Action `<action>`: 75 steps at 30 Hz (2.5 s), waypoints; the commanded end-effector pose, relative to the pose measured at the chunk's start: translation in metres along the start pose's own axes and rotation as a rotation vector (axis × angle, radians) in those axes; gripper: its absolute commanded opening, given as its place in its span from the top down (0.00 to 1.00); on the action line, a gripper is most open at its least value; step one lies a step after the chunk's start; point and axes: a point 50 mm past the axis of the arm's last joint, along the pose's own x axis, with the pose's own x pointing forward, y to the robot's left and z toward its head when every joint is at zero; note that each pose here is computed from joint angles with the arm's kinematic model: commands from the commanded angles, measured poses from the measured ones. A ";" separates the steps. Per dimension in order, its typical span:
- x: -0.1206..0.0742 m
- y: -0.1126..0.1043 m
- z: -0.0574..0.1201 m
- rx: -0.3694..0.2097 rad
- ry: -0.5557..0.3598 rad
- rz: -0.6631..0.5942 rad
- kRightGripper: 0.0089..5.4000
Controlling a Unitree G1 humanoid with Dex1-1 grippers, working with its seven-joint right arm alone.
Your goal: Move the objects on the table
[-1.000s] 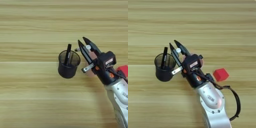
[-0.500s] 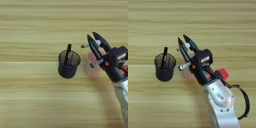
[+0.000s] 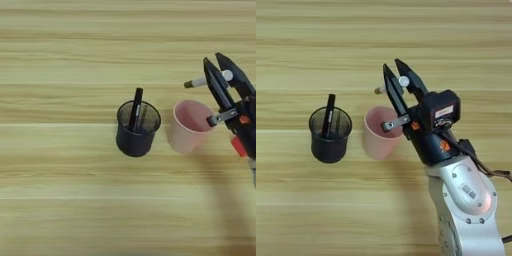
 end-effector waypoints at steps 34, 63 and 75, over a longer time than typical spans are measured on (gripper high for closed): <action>-0.018 -0.008 -0.002 0.006 0.089 -0.028 0.86; -0.016 -0.005 -0.036 0.047 0.223 -0.016 0.86; -0.017 -0.005 -0.040 0.050 0.254 -0.019 0.86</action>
